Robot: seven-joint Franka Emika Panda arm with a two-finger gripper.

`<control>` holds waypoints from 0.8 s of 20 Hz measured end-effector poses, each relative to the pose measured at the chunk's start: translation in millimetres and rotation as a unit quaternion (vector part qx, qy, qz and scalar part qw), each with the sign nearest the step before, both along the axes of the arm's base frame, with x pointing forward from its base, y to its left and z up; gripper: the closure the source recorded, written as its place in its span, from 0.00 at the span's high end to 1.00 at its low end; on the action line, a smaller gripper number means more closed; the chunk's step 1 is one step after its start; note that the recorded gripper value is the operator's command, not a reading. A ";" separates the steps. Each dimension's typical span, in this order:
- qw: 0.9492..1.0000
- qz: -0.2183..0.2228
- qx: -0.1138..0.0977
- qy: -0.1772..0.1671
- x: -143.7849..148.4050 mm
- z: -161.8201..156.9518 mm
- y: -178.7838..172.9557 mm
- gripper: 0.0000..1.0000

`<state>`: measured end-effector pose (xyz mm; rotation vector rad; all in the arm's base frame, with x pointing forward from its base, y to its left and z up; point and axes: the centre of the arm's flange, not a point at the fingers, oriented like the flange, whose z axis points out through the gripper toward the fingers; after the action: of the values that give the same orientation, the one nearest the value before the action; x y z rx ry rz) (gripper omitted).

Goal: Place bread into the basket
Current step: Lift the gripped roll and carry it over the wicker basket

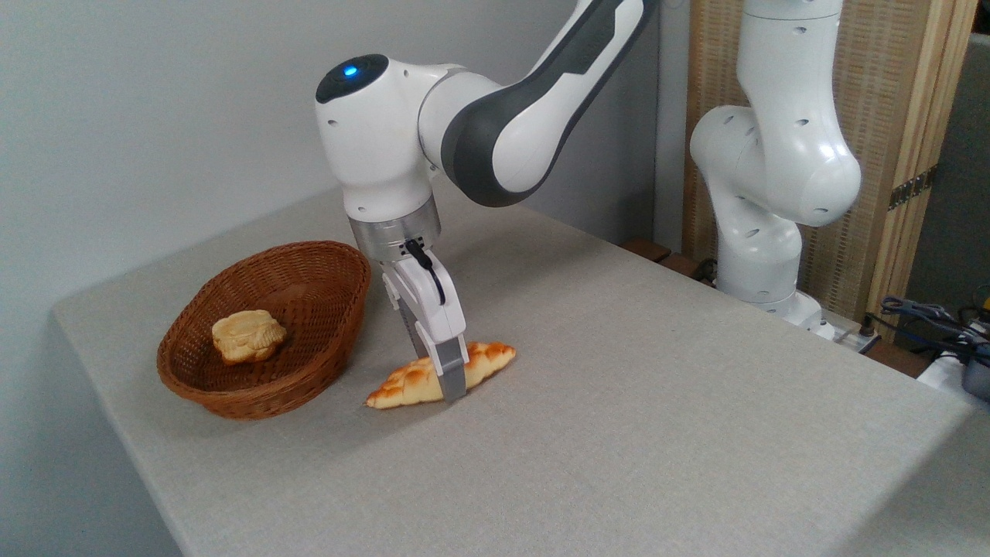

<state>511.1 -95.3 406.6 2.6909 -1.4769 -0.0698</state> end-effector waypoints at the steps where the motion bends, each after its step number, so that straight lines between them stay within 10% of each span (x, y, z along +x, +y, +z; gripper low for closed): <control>1: 1.000 0.000 0.000 0.000 0.1 0.2 -0.1 0.55; 16: 1.000 0.005 -0.016 -0.025 -1.2 47.6 1.2 0.57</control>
<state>509.9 -94.1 454.1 2.6940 -1.4662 0.0216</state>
